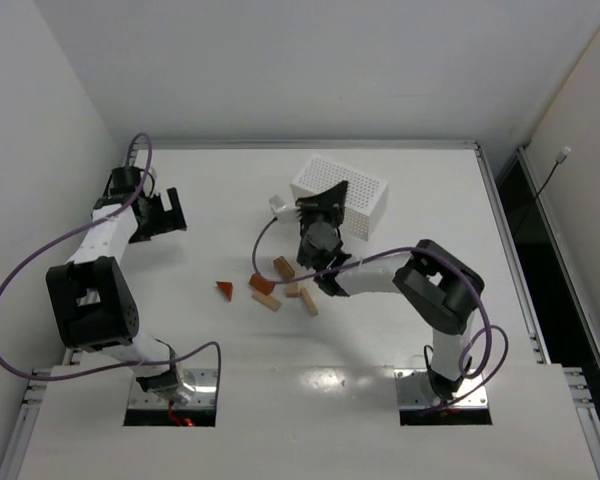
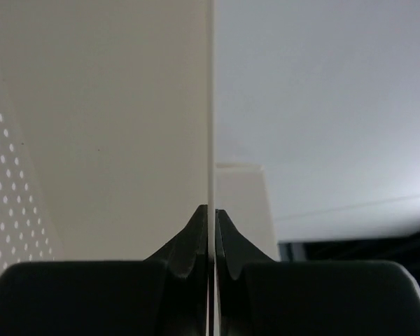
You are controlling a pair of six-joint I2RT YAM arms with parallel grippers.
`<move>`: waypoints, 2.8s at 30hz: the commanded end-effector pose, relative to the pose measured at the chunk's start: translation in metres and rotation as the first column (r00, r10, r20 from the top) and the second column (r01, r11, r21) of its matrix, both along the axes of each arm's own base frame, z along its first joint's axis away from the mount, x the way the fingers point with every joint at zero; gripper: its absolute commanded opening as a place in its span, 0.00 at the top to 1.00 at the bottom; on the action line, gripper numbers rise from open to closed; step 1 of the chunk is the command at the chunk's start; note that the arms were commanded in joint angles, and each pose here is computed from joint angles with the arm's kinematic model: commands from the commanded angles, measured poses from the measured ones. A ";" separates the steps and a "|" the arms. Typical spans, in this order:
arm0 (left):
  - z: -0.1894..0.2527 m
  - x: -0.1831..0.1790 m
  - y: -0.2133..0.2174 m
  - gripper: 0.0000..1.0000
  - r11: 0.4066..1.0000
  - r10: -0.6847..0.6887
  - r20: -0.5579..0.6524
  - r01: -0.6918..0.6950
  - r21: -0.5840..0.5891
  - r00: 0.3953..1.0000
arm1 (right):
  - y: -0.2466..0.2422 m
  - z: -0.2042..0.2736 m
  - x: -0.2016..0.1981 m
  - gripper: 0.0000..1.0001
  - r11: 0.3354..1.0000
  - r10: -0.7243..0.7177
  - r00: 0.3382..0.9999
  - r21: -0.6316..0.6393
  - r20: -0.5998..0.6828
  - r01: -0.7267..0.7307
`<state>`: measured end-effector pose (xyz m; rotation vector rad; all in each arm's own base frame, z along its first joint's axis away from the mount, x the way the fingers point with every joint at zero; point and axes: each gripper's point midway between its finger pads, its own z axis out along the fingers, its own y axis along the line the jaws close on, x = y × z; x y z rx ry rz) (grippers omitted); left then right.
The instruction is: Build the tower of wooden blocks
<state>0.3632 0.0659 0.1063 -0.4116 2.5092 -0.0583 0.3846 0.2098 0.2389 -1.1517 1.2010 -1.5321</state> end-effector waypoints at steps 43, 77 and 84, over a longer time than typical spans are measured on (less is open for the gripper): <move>0.075 0.141 -0.114 0.00 0.871 -0.486 0.216 0.488 0.046 0.847 | -0.321 -0.104 0.143 1.00 -0.064 -0.003 0.683 0.682 -0.730 0.728; 0.047 0.099 -0.131 0.00 0.811 -0.574 0.177 0.585 -0.014 0.799 | -0.303 -0.068 0.055 0.42 -0.096 0.130 0.667 0.660 -0.734 0.745; 0.060 0.068 -0.163 0.00 0.768 -0.633 0.189 0.640 0.033 0.750 | -0.231 -0.022 -0.009 0.32 -0.009 0.259 0.785 0.811 -0.563 0.585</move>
